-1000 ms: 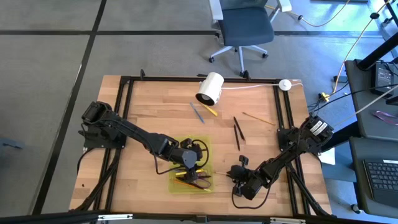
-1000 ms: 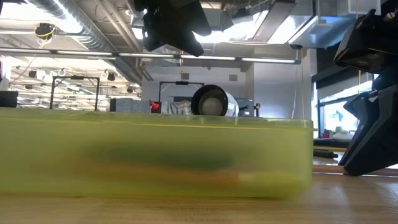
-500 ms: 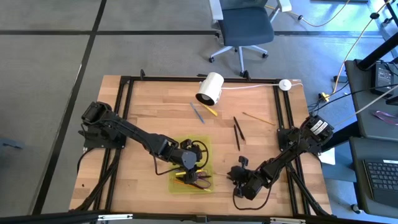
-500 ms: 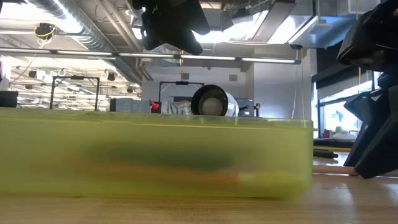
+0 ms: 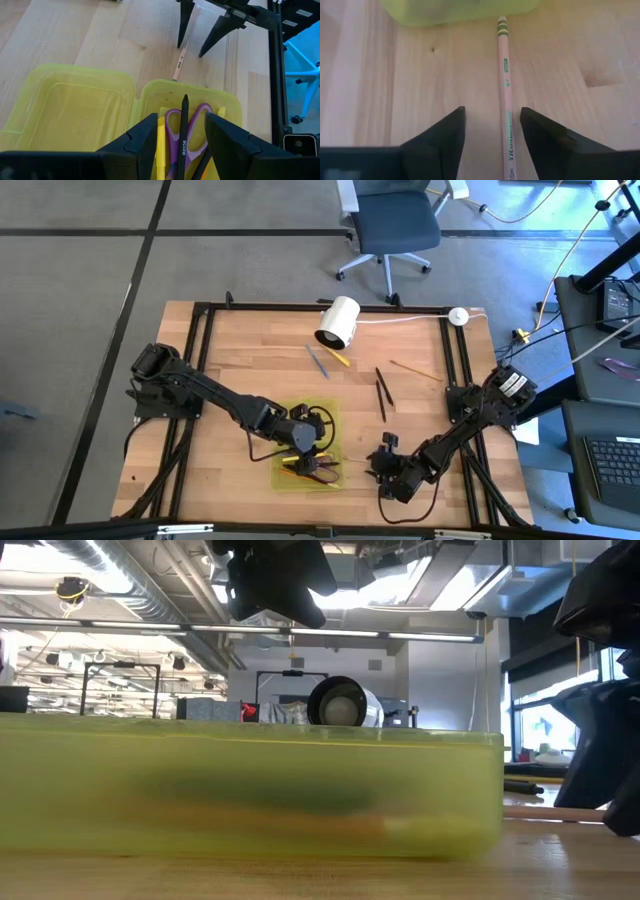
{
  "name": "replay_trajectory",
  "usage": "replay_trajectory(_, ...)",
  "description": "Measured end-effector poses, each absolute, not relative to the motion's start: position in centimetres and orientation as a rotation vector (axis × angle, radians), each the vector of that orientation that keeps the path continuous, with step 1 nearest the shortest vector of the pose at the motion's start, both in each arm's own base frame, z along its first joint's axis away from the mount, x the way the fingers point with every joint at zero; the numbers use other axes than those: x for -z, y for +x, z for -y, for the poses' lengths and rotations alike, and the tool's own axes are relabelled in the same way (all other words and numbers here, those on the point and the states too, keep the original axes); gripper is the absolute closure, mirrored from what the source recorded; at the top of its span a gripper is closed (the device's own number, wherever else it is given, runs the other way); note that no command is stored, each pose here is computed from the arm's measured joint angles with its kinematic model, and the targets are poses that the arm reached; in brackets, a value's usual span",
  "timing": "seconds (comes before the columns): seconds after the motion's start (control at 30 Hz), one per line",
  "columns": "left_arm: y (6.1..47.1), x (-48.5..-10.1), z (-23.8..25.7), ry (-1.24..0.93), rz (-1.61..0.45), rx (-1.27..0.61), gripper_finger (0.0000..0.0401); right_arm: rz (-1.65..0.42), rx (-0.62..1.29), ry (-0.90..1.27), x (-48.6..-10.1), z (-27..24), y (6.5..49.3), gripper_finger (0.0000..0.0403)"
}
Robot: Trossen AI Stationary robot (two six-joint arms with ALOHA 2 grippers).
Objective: Pick & place school supplies into a supply box
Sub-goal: Put the pink pencil into the yellow supply box
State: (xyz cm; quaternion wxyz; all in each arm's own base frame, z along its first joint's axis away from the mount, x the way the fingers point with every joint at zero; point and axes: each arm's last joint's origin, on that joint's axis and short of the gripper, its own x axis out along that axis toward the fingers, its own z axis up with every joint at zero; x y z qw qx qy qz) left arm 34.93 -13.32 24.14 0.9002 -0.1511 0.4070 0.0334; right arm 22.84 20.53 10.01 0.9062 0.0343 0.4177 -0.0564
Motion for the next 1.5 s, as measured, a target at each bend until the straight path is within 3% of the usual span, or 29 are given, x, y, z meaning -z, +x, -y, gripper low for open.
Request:
replay_trajectory(0.47, 34.9, -24.1, 13.3, -0.313, -0.842, -0.069, 0.0245, -0.887, 0.183, 0.108, -9.8, -20.5, 22.1, 0.0201)
replay_trajectory(0.97, 34.9, -24.1, 13.3, -0.313, -0.842, -0.07, 0.0244, -0.861, 0.301, 0.155, -9.2, -22.8, 16.2, 0.0201)
replay_trajectory(1.5, 35.0, -24.2, 13.3, -0.315, -0.839, -0.069, 0.024, -0.611, 0.242, 0.193, -6.4, -21.0, 12.3, 0.0201)
